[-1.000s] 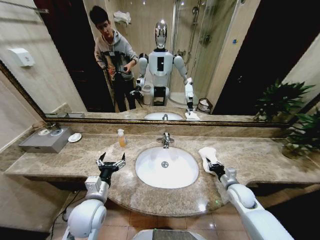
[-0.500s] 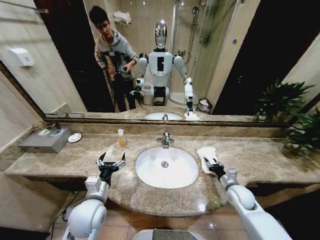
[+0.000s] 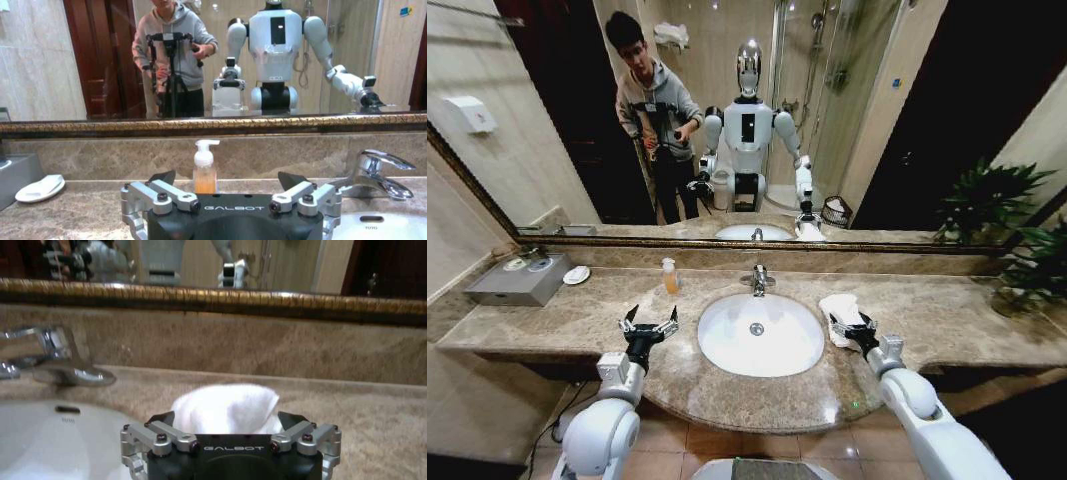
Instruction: Pick up the towel from the sink counter and wipe the mirror surface.
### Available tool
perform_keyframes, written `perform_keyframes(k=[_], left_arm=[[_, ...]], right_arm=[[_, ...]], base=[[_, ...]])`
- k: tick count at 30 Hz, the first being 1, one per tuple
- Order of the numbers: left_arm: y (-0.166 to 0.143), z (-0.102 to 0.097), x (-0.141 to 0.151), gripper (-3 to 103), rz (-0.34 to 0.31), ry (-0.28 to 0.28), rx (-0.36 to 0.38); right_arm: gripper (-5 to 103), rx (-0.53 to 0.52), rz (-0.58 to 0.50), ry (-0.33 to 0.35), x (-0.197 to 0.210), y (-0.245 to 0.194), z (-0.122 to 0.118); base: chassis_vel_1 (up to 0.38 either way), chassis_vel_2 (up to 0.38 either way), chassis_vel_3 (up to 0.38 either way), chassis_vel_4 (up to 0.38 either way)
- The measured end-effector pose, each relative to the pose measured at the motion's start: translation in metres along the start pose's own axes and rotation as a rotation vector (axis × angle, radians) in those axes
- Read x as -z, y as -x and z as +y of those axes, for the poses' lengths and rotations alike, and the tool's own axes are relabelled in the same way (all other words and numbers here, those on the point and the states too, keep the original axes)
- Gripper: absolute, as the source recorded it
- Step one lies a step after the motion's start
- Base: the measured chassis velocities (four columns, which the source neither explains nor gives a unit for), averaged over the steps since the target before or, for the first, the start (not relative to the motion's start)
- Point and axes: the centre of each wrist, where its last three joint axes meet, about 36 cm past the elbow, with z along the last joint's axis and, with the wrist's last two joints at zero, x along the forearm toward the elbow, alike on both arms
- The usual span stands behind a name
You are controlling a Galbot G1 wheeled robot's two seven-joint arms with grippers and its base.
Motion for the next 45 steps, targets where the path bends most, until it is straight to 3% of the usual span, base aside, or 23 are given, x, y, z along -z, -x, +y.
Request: perform_keyframes(k=[5, 8, 15, 29, 45], left_arm=[[0.000, 0.000, 0.000, 100, 0.000, 0.000, 0.000], [0.000, 0.000, 0.000, 100, 0.000, 0.000, 0.000], [0.000, 0.000, 0.000, 100, 0.000, 0.000, 0.000], [0.000, 0.000, 0.000, 100, 0.000, 0.000, 0.000], [0.000, 0.000, 0.000, 100, 0.000, 0.000, 0.000]], right_arm=[[100, 0.008, -0.084, 0.004, 0.008, -0.008, 0.002], [100, 0.041, -0.234, 0.018, 0.027, -0.028, 0.007], [100, 0.079, -0.398, 0.062, 0.046, -0.076, 0.019], [100, 0.108, -0.420, 0.134, 0.022, -0.147, 0.049], [100, 0.131, -0.459, 0.150, 0.036, -0.149, 0.061]], base=[[0.000, 0.000, 0.000, 0.000], [0.000, 0.000, 0.000, 0.000], [0.000, 0.000, 0.000, 0.000], [0.000, 0.000, 0.000, 0.000], [0.026, -0.028, -0.026, 0.027]])
